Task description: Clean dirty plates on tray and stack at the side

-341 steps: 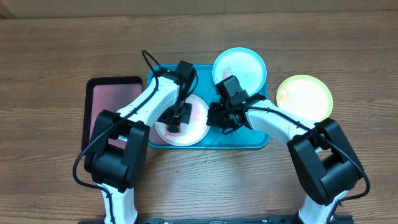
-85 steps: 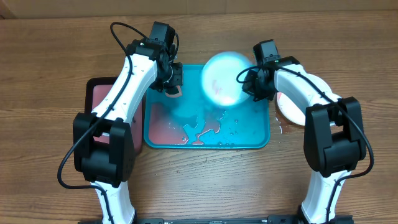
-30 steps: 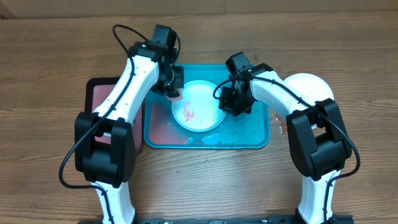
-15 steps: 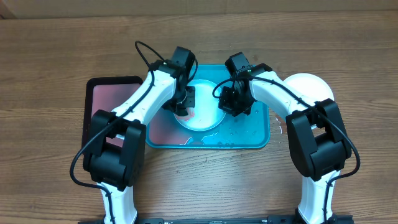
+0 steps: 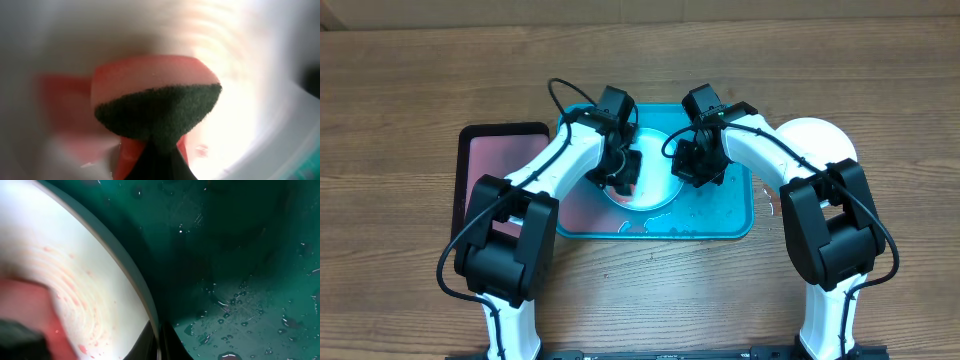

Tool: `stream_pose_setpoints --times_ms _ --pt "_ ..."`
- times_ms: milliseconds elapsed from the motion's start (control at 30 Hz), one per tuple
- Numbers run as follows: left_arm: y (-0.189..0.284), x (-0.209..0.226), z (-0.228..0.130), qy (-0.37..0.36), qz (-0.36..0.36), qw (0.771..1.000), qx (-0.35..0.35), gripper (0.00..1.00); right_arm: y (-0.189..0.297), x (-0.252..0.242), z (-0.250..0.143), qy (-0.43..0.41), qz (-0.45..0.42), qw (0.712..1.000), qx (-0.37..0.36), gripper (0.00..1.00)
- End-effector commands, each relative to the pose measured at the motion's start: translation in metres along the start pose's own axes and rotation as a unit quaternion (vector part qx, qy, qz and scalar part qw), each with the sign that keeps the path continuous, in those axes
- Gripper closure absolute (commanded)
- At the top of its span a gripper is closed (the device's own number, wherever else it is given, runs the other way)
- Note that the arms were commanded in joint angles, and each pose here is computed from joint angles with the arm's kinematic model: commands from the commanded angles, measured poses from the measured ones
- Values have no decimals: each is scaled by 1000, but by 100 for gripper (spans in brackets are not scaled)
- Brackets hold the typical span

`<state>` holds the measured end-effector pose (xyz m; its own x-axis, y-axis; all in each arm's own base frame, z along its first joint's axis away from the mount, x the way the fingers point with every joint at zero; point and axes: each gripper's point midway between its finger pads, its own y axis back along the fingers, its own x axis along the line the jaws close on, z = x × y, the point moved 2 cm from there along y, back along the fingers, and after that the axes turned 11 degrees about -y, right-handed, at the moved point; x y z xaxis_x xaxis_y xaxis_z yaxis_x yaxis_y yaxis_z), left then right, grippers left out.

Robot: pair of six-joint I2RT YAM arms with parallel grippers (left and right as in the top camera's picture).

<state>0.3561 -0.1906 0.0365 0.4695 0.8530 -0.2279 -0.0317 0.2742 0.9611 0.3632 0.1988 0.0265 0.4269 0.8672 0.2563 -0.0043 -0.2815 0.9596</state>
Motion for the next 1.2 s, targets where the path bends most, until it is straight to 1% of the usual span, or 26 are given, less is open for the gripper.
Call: stream_pose_setpoints --times_ms 0,100,167,233,300,367,467,567,633,733,800,867,967,1033,1067,1133,1167 --pt "-6 -46 -5 -105 -105 989 -3 96 -3 -12 5 -13 -30 999 -18 96" --pt "-6 -46 3 -111 -100 989 -19 96 -3 -13 4 -14 -33 999 -16 96" --pt "-7 -38 9 -98 -76 992 -31 96 -3 -13 4 -14 -34 999 -15 96" --pt "-7 -17 17 -55 -23 997 -41 96 -3 -14 4 -14 -34 999 -15 96" --pt "-5 7 24 -8 42 998 -56 96 -3 -14 4 -14 -34 999 -15 96" --pt "1 36 31 48 119 989 -78 96 -3 -14 3 -14 -35 999 -14 96" --pt "15 72 36 116 225 961 -110 96 -3 -15 2 -15 -38 999 -12 96" --pt "27 92 32 162 291 935 -123 96 -3 -17 1 -16 -42 999 -9 97" --pt "27 94 25 172 300 931 -112 96 -3 -17 0 -13 -43 999 -8 96" --pt "21 87 7 173 284 941 -67 96 -3 -19 -1 -5 -47 999 -4 96" --pt "15 78 -6 164 258 952 -29 96 -3 -20 -3 12 -46 999 3 96" --pt "9 66 -14 137 218 966 1 96 -5 -20 -6 28 -42 999 9 96" --pt "0 38 -18 65 121 990 30 96 -11 -16 -13 61 -17 998 31 96" --pt "-4 16 -18 16 48 998 35 96 -14 -15 -18 72 -5 996 43 96" --pt "-5 2 -17 -14 1 999 32 96 -14 -15 -18 72 -5 996 43 96" --pt "-3 -21 -15 -62 -76 995 21 96 -15 -15 -18 74 -4 996 42 96" --pt "-2 -29 -13 -77 -101 992 14 96 -15 -15 -17 75 -3 996 41 96"
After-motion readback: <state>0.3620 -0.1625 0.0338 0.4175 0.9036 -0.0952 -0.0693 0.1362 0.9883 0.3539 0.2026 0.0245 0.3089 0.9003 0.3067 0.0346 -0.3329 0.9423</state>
